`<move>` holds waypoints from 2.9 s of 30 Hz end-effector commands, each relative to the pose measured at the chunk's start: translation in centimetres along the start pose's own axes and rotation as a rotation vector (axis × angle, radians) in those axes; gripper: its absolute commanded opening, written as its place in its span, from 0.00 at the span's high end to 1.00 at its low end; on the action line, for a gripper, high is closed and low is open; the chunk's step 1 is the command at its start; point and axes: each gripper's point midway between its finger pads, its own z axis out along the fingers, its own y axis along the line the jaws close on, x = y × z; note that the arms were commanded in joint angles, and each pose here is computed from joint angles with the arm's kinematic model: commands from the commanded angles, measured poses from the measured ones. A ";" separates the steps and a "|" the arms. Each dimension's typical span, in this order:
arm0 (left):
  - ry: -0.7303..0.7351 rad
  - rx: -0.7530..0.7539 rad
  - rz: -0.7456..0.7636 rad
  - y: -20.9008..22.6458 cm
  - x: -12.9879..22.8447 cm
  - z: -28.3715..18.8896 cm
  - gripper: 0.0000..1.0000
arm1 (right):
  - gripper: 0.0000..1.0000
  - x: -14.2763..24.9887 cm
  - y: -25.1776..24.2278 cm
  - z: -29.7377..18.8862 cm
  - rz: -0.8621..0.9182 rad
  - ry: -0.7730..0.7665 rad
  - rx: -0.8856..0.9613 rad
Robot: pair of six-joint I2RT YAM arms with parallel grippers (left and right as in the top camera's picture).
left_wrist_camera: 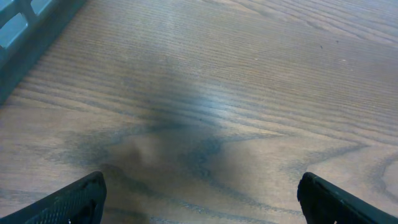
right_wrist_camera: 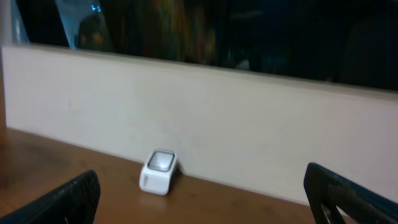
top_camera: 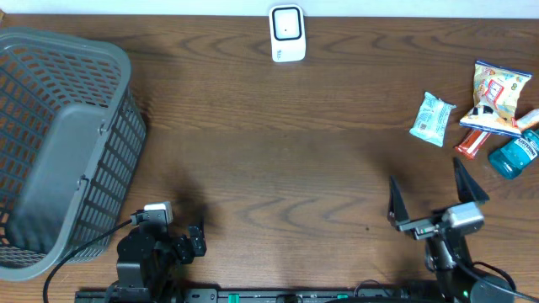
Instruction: Scan the item barcode
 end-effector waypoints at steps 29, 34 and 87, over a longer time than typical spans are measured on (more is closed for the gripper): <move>0.063 -0.006 -0.013 0.3 1.7 0.4 0.02 | 0.01 14.2 -0.1 -0.6 0.082 0.307 0.044; 0.063 -0.006 -0.013 0.3 1.7 0.4 0.02 | 0.01 14.2 -0.1 -0.6 0.083 0.307 0.044; -0.610 0.031 0.080 -0.9 -11.2 0.5 0.02 | 0.01 14.3 -0.1 -0.6 0.083 0.308 0.044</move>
